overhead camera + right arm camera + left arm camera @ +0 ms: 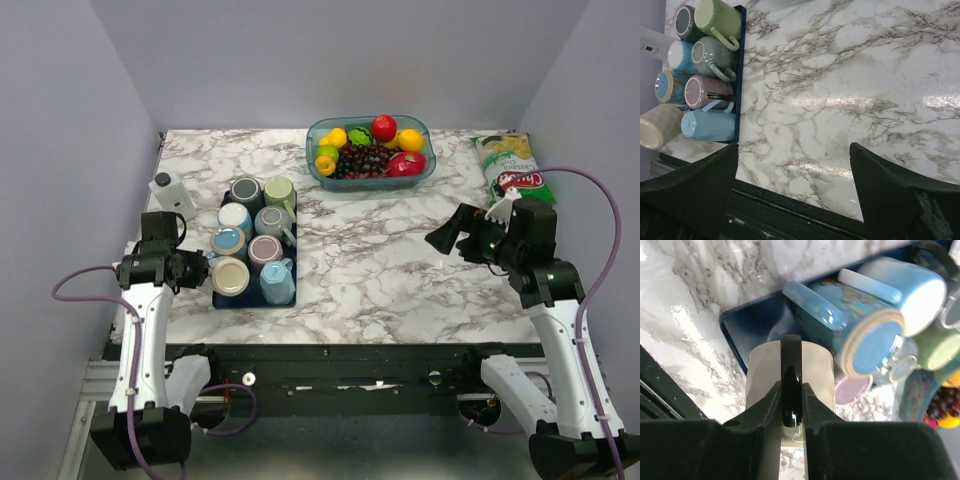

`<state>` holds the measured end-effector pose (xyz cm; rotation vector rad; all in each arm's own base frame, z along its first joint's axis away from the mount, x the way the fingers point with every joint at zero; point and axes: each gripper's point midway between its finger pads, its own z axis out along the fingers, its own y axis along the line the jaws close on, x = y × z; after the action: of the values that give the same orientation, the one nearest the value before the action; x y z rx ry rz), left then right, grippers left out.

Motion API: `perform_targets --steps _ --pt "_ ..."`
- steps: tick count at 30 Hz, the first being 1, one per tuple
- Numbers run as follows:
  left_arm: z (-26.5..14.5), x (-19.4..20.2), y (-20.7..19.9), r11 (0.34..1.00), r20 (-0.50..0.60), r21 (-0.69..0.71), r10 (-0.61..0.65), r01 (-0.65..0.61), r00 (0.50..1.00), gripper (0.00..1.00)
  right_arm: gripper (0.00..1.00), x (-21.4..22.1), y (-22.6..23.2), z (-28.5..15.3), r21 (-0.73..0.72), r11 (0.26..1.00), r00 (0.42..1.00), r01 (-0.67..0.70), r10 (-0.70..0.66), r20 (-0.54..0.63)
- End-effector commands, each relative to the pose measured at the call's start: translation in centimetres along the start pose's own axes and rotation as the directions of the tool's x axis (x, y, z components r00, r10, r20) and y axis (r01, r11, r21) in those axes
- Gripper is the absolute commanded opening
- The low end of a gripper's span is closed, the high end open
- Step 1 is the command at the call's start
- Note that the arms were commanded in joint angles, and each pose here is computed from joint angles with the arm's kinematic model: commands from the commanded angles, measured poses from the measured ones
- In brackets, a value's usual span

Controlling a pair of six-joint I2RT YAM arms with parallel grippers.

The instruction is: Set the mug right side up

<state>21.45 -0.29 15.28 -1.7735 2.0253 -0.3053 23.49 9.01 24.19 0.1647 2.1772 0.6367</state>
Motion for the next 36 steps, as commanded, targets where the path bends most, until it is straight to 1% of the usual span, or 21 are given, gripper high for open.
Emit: perform_targets --steps 1,5,8,10,12,13,14,15,16,18,20,21,22,24,25,26,28,30,31,33,36 --pt "-3.9 0.3 -1.1 0.988 -0.002 0.123 0.096 -0.095 0.995 0.0 0.97 -1.6 2.0 -0.5 -0.073 0.997 1.0 -0.002 0.004 0.02" --pt "-6.6 1.3 -3.3 0.938 -0.018 0.275 0.225 -0.211 0.974 0.0 0.97 -2.6 3.3 -0.6 -0.126 0.992 1.0 0.006 -0.003 0.023" --pt "-9.7 1.7 -6.2 0.837 0.048 0.438 0.342 -0.328 0.938 0.0 0.98 -3.3 4.8 -1.1 -0.19 0.982 1.0 0.019 -0.014 0.028" --pt "-12.7 2.5 -9.1 0.728 0.089 0.572 0.403 -0.378 0.911 0.0 0.98 -4.0 5.7 -1.3 -0.231 0.972 0.999 0.03 -0.019 0.051" --pt "-15.1 3.4 -11.8 0.593 0.144 0.676 0.476 -0.437 0.868 0.0 0.98 -4.1 6.7 -1.4 -0.291 0.956 0.998 0.04 -0.027 0.049" --pt "-16.2 3.9 -13.2 0.553 0.155 0.701 0.498 -0.45 0.853 0.0 0.98 -4.4 7.2 -1.4 -0.317 0.947 0.997 0.05 -0.031 0.065" --pt "-17.1 5.5 -13.9 0.471 0.176 0.733 0.566 -0.491 0.805 0.0 0.98 -4.4 7.7 -1.4 -0.35 0.936 0.998 0.051 -0.033 0.056" --pt "-18.0 6.4 -14.9 0.413 0.198 0.757 0.594 -0.507 0.78 0.0 0.98 -4.6 8.1 -1.4 -0.372 0.926 0.997 0.059 -0.039 0.061" --pt "-18.6 7.1 -16.2 0.381 0.222 0.76 0.609 -0.526 0.761 0.0 0.98 -5.1 8.7 -1.5 -0.399 0.914 0.996 0.074 -0.045 0.082" --pt "-20.6 10.4 -17.3 0.226 0.267 0.807 0.685 -0.546 0.678 0.0 0.98 -5.3 9.8 -1.8 -0.461 0.883 0.994 0.093 -0.059 0.088" --pt "-21.5 12.8 -18.6 0.144 0.282 0.831 0.725 -0.538 0.629 0.0 0.98 -6.1 11.3 -2.5 -0.529 0.837 0.989 0.135 -0.078 0.129" --pt "-22.3 14.4 -18.7 0.072 0.31 0.841 0.749 -0.537 0.586 0.0 0.98 -6.3 11.8 -2.7 -0.551 0.82 0.986 0.153 -0.086 0.146" --pt "-22.7 15.4 -19.4 0.041 0.322 0.844 0.76 -0.535 0.565 0.0 0.98 -7.3 12.7 -3.2 -0.581 0.791 0.976 0.193 -0.093 0.198" --pt "-24.0 17.8 -19.3 -0.06 0.35 0.86 0.792 -0.508 0.5 0.0 0.99 -7.6 13.9 -4.0 -0.631 0.741 0.968 0.232 -0.108 0.228" --pt "-24.6 18.5 -19.5 -0.114 0.382 0.857 0.795 -0.503 0.471 0.0 1.0 -8.5 14.7 -4.6 -0.649 0.709 0.953 0.276 -0.113 0.281" --pt "-24.9 19.9 -19.2 -0.167 0.387 0.868 0.818 -0.467 0.426 0.0 1.0 -8.4 15.1 -4.9 -0.667 0.686 0.95 0.29 -0.123 0.288" --pt "-26.4 21.8 -18.8 -0.267 0.436 0.87 0.809 -0.413 0.394 0.0 1.0 -9.3 16.1 -5.5 -0.689 0.629 0.924 0.361 -0.142 0.354" --pt "-28.3 23.1 -18.1 -0.357 0.463 0.878 0.806 -0.32 0.37 0.0 1.0 -9.0 16.8 -6.1 -0.725 0.561 0.914 0.399 -0.175 0.367" --pt "-29.1 23.8 -17.6 -0.387 0.469 0.879 0.81 -0.279 0.352 0.0 1.0 -9.3 17.6 -6.8 -0.737 0.515 0.897 0.437 -0.185 0.402" --pt "-30.0 24.7 -16.9 -0.431 0.482 0.875 0.817 -0.22 0.316 0.0 1.0 -8.8 18.4 -7.3 -0.775 0.437 0.89 0.456 -0.226 0.396" --pt "-30.7 25.7 -16.4 -0.456 0.487 0.873 0.826 -0.172 0.284 0.0 1.0 -8.3 20.1 -8.4 -0.797 0.326 0.856 0.509 -0.287 0.43"
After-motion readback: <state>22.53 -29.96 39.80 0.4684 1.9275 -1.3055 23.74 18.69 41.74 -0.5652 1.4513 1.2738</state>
